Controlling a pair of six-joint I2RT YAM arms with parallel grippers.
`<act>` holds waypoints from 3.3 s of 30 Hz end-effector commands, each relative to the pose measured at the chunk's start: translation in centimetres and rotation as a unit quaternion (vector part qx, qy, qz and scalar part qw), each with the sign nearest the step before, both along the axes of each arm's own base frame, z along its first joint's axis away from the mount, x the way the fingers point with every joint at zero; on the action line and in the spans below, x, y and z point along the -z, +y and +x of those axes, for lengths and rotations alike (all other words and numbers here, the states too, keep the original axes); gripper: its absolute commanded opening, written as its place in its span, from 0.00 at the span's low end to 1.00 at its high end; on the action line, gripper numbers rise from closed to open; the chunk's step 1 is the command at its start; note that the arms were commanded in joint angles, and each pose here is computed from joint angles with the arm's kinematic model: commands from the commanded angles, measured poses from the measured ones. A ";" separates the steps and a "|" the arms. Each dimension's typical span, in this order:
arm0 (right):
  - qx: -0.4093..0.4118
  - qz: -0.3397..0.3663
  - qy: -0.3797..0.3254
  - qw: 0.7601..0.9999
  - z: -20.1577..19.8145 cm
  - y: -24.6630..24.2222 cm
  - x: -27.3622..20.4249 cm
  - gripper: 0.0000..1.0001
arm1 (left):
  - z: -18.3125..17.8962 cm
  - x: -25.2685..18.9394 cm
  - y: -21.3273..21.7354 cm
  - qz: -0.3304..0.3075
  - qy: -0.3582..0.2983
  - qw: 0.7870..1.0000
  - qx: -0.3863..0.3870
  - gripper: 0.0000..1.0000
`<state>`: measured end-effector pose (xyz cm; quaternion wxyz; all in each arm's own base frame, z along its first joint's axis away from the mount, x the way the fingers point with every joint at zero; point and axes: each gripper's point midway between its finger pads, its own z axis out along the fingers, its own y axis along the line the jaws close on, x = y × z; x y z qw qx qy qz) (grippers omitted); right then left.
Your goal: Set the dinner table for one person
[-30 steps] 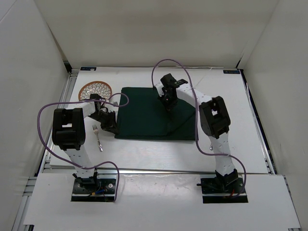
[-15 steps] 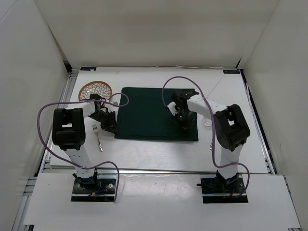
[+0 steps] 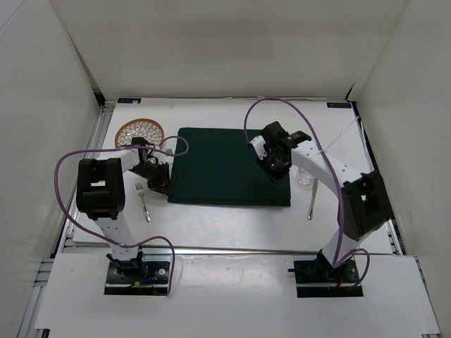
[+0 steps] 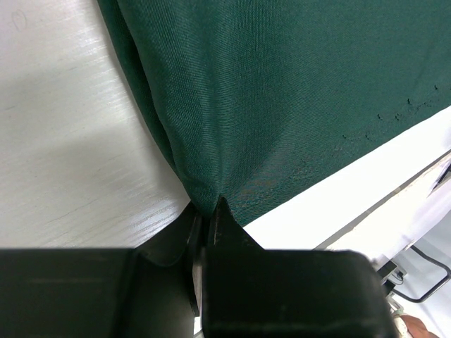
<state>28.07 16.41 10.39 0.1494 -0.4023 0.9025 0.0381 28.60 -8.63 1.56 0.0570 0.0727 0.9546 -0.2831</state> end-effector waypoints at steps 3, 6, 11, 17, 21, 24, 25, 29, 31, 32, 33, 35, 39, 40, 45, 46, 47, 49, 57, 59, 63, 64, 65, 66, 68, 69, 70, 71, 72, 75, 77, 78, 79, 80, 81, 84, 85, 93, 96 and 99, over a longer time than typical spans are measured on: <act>0.042 0.008 -0.019 0.999 4.2 0.6 1.6 0.18 | 1.2 -1.1 -0.3 -0.009 -0.026 1.000 0.005 0.10; 0.046 0.012 -0.022 0.999 4.7 1.0 1.4 0.16 | 0.7 -1.0 -0.7 -0.014 -0.021 1.000 0.010 0.10; 0.049 0.006 -0.027 0.998 4.8 0.3 1.3 0.15 | 0.2 -0.9 -1.5 -0.019 -0.016 0.999 0.021 0.10; 0.058 0.008 -0.032 0.998 5.1 -0.3 1.2 0.13 | -0.4 -0.5 -2.2 -0.025 -0.002 0.999 0.031 0.10; 0.057 0.014 -0.033 0.998 5.1 -0.2 0.8 0.13 | 0.1 -0.5 -1.8 -0.012 -0.008 0.999 0.030 0.10; 0.057 0.015 -0.033 0.998 5.1 -0.2 0.8 0.19 | 0.4 -0.5 -1.6 -0.002 -0.010 1.000 0.025 0.10; 0.057 0.015 -0.033 0.998 5.1 -0.2 0.8 0.22 | 0.4 -0.4 -1.4 0.003 -0.010 1.000 0.025 0.13; 0.055 0.018 -0.031 0.998 5.0 0.0 0.9 0.29 | 0.5 -0.1 -0.9 0.020 -0.010 0.999 0.023 0.36; 0.055 0.018 -0.031 0.998 5.0 0.0 0.9 0.29 | 0.7 -0.4 -0.6 0.020 -0.015 1.000 0.019 0.44; 0.055 0.018 -0.031 0.998 5.0 0.0 0.9 0.29 | 0.7 -0.4 -0.6 0.020 -0.015 1.000 0.019 0.47; 0.055 0.018 -0.031 0.998 5.0 0.0 0.9 0.29 | 0.8 -0.5 -0.4 0.026 -0.020 0.999 0.018 0.51; 0.055 0.018 -0.031 0.998 5.0 0.0 0.9 0.29 | 0.9 -0.8 -0.4 0.026 -0.025 0.999 0.018 0.58; 0.054 0.019 -0.026 0.998 4.8 -0.3 1.1 0.29 | 2.1 -3.5 -0.8 0.015 -0.067 0.997 0.027 1.00; 0.052 0.023 -0.023 0.998 4.8 -0.2 1.1 0.29 | 2.2 -3.9 -0.6 0.021 -0.073 0.997 0.031 1.00; 0.057 0.019 -0.015 0.998 4.5 -0.7 1.5 0.29 | 4.7 -6.9 1.2 0.066 -0.135 0.988 0.019 1.00; 0.055 0.027 -0.021 0.998 4.6 -0.4 1.1 0.30 | 5.5 -8.0 1.5 0.075 -0.159 0.984 0.015 1.00; 0.051 0.026 -0.022 0.998 4.6 -0.4 1.1 0.30 | 6.1 -8.4 2.2 0.081 -0.169 0.982 -0.001 1.00; 0.049 0.030 -0.021 0.998 4.4 -0.4 1.0 0.40 | 7.4 -9.5 3.4 0.101 -0.190 0.976 -0.028 1.00; 0.014 0.102 -0.033 0.994 3.5 1.7 -3.8 0.79 | 11.6 -11.9 8.8 0.161 -0.235 0.950 -0.130 1.00; 0.005 0.119 -0.060 0.991 4.1 2.1 -5.9 0.79 | 13.0 -13.1 10.0 0.174 -0.246 0.941 -0.155 0.99; -0.008 0.145 -0.099 0.984 4.3 2.5 -9.2 0.79 | 15.0 -13.8 12.0 0.152 -0.243 0.937 -0.201 0.99; -0.008 0.145 -0.099 0.984 4.3 2.5 -9.2 0.79 | 15.3 -13.9 12.9 0.145 -0.240 0.935 -0.217 0.99; -0.011 0.151 -0.101 0.983 4.1 2.6 -9.6 0.79 | 15.7 -14.5 12.9 0.125 -0.241 0.935 -0.227 0.99; -0.014 0.158 -0.104 0.982 3.9 2.7 -10.1 0.79 | 16.0 -13.9 13.2 0.117 -0.232 0.937 -0.235 0.99; -0.019 0.158 -0.110 0.981 3.9 2.7 -10.4 0.78 | 16.3 -13.5 14.4 0.103 -0.215 0.934 -0.265 0.99; -0.019 0.160 -0.115 0.980 3.8 2.6 -10.8 0.78 | 16.6 -12.9 14.7 0.091 -0.205 0.936 -0.273 1.00; -0.025 0.158 -0.117 0.980 3.8 2.6 -10.8 0.78 | 16.7 -12.4 15.0 0.084 -0.199 0.935 -0.281 1.00; -0.025 0.160 -0.121 0.979 3.7 2.6 -11.1 0.78 | 16.8 -12.2 16.1 0.078 -0.194 0.932 -0.296 1.00; -0.025 0.160 -0.121 0.979 3.7 2.6 -11.1 0.78 | 17.0 -11.4 16.5 0.071 -0.181 0.932 -0.307 1.00; -0.027 0.155 -0.124 0.980 3.8 2.4 -11.1 0.78 | 17.0 -10.0 18.2 0.056 -0.159 0.927 -0.336 1.00; -0.027 0.155 -0.124 0.980 3.8 2.4 -11.1 0.78 | 17.0 -9.3 19.2 0.057 -0.153 0.924 -0.345 1.00; -0.027 0.155 -0.124 0.980 3.8 2.4 -11.1 0.78 | 17.1 -9.0 19.3 0.059 -0.155 0.925 -0.341 1.00; -0.022 0.157 -0.122 0.980 3.8 2.4 -11.1 0.78 | 17.1 -8.4 19.3 0.059 -0.148 0.926 -0.341 1.00; -0.022 0.157 -0.122 0.980 3.8 2.4 -11.1 0.78 | 17.3 -8.6 19.7 0.067 -0.155 0.925 -0.340 1.00; -0.021 0.164 -0.119 0.979 3.6 2.6 -11.4 0.77 | 17.5 -8.1 19.7 0.067 -0.153 0.926 -0.340 1.00; -0.020 0.171 -0.116 0.978 3.7 2.9 -11.9 0.77 | 18.1 -7.5 20.2 0.073 -0.153 0.924 -0.342 1.00; -0.024 0.169 -0.112 0.979 3.6 3.3 -11.6 0.77 | 18.2 -6.8 20.5 0.080 -0.152 0.924 -0.340 1.00; -0.024 0.169 -0.111 0.979 4.0 3.5 -12.0 0.76 | 20.7 -5.0 22.6 0.092 -0.150 0.915 -0.362 1.00; -0.024 0.170 -0.112 0.979 4.2 3.6 -12.4 0.74 | 21.1 -3.4 22.7 0.090 -0.136 0.916 -0.366 1.00; -0.025 0.174 -0.120 0.977 4.6 3.8 -13.3 0.74 | 21.6 -2.3 22.9 0.087 -0.130 0.915 -0.371 0.97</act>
